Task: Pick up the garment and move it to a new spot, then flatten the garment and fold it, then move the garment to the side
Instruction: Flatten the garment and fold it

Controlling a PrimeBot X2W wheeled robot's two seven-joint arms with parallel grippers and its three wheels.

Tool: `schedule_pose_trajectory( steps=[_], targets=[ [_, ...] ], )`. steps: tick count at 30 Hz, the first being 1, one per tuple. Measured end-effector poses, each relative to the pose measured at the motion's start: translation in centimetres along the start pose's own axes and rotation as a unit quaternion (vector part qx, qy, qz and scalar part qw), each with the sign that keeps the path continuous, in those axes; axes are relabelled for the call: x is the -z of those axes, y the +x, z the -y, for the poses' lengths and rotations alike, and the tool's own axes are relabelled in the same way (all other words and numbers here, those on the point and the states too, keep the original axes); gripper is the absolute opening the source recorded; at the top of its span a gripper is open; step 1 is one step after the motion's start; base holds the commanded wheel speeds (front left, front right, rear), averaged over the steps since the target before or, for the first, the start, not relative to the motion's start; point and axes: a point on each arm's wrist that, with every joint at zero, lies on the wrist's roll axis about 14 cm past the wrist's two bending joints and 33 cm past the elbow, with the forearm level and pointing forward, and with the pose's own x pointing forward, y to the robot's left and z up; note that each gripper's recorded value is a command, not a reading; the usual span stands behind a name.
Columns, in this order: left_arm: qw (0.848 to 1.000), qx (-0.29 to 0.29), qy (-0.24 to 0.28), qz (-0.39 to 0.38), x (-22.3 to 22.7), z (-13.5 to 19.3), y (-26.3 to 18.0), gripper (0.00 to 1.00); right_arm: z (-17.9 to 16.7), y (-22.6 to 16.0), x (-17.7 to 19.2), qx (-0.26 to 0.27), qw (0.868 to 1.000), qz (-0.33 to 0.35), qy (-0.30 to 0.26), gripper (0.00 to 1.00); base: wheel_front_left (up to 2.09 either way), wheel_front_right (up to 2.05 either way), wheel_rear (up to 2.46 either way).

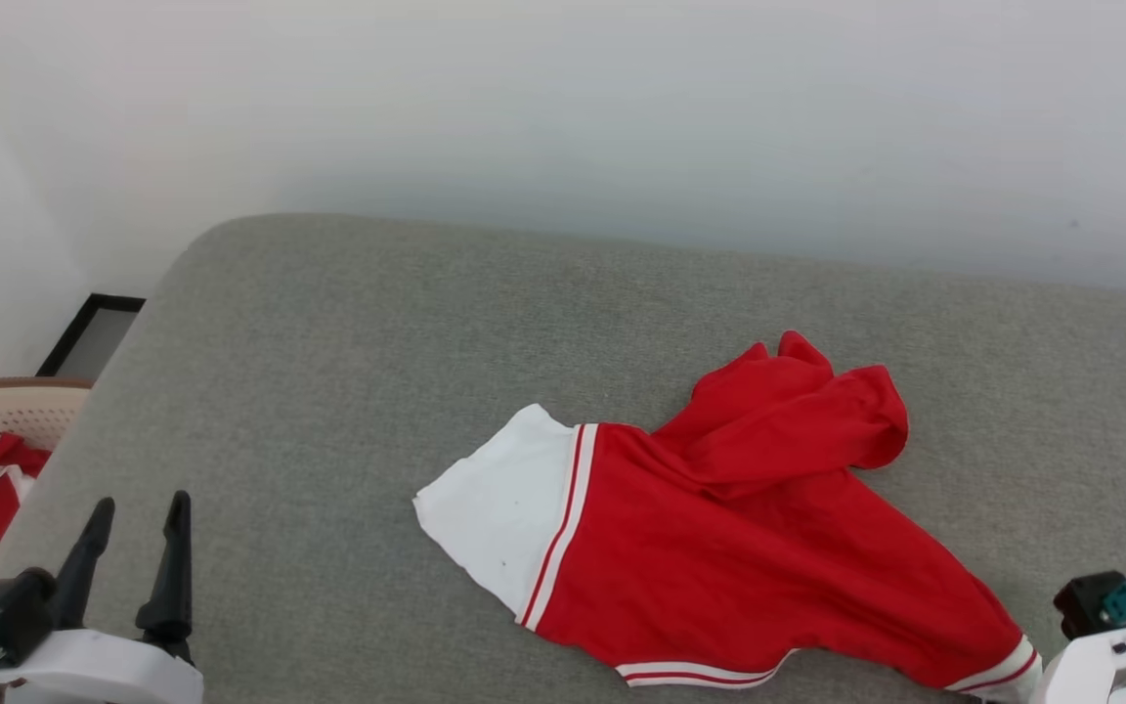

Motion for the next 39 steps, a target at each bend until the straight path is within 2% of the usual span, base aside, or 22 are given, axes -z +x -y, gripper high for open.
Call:
schedule_pose_trajectory(
  steps=[8, 12, 19, 24, 26, 28, 33, 39],
  targets=[
    [1.0, 0.007, 0.0, 0.001, -0.1, 0.3, 0.2, 1.0, 0.7, -2.2, -3.6, 0.005, 0.997, 0.077, -0.004, 1.0, 0.0, 0.0, 0.0],
    [1.0, 0.024, 0.003, -0.006, 0.4, 1.3, 0.6, 1.0, 1.4, -3.5, -6.1, 0.022, 0.989, 0.143, -0.005, 1.0, 0.0, 0.0, 0.0],
    [0.998, 0.059, 0.003, -0.018, 0.7, 3.1, 2.1, 1.0, 2.2, -6.0, -10.6, 0.06, 0.956, 0.288, -0.01, 1.0, 0.0, 0.0, 0.0],
    [0.994, 0.1, 0.0, -0.043, 1.0, 5.1, 3.9, 1.0, 3.0, -8.3, -13.1, 0.094, 0.914, 0.395, -0.014, 1.0, 0.0, 0.0, 0.0],
    [0.991, 0.118, 0.002, -0.058, 1.0, 5.9, 4.8, 1.0, 3.3, -8.7, -13.1, 0.105, 0.902, 0.419, -0.01, 1.0, 0.0, 0.0, 0.0],
    [0.987, 0.138, 0.012, -0.078, 1.2, 6.8, 5.5, 1.0, 3.6, -9.1, -13.2, 0.117, 0.89, 0.441, -0.002, 1.0, 0.0, 0.0, 0.0],
    [0.972, 0.178, 0.009, -0.152, 2.5, 9.1, 7.3, 1.0, 4.2, -9.4, -13.1, 0.138, 0.873, 0.468, 0.017, 1.0, 0.0, 0.0, 0.0],
    [0.936, 0.194, 0.025, -0.294, 6.0, 9.9, 8.4, 1.0, 4.8, -8.8, -12.6, 0.151, 0.874, 0.462, 0.021, 1.0, 0.0, 0.0, 0.0]
  ],
)
